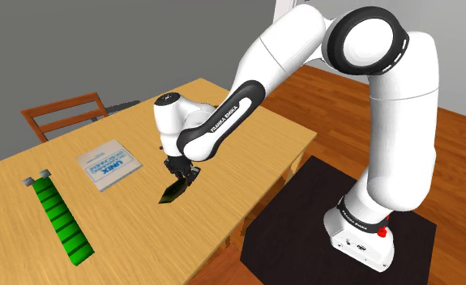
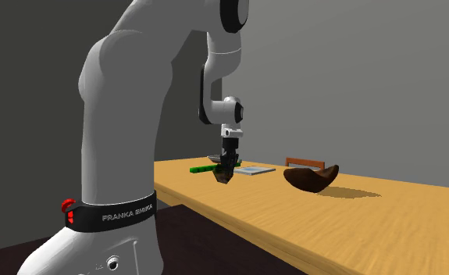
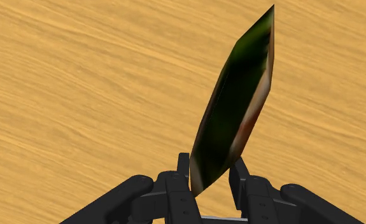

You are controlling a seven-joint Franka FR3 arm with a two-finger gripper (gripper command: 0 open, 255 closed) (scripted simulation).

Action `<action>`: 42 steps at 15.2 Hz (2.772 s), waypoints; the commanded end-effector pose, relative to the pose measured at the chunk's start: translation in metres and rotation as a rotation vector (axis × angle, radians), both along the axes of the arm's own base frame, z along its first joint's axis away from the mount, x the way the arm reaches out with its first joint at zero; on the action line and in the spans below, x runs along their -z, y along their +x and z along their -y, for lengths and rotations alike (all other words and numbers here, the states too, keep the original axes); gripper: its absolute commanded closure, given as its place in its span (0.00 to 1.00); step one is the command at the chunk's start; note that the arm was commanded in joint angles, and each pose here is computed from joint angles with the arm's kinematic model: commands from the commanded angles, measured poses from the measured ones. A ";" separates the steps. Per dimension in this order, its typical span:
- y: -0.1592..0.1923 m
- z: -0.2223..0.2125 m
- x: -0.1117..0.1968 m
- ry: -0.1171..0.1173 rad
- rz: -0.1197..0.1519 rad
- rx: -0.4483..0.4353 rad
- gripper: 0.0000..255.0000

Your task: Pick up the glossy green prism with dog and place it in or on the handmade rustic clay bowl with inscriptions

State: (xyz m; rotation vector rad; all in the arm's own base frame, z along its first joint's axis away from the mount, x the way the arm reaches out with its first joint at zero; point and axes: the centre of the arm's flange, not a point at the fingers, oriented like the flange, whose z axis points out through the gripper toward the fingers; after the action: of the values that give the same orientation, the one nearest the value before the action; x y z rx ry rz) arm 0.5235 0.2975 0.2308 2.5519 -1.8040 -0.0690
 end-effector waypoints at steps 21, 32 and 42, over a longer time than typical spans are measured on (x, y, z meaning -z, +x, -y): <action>0.000 0.000 -0.100 0.000 -0.001 -0.001 1.00; 0.000 0.000 -0.158 0.000 -0.001 -0.001 1.00; 0.040 0.083 -0.177 0.000 -0.001 -0.001 1.00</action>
State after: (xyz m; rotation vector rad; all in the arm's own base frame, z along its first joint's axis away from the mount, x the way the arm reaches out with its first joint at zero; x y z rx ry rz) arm 0.5579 0.2267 0.4085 2.5517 -1.8041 -0.0699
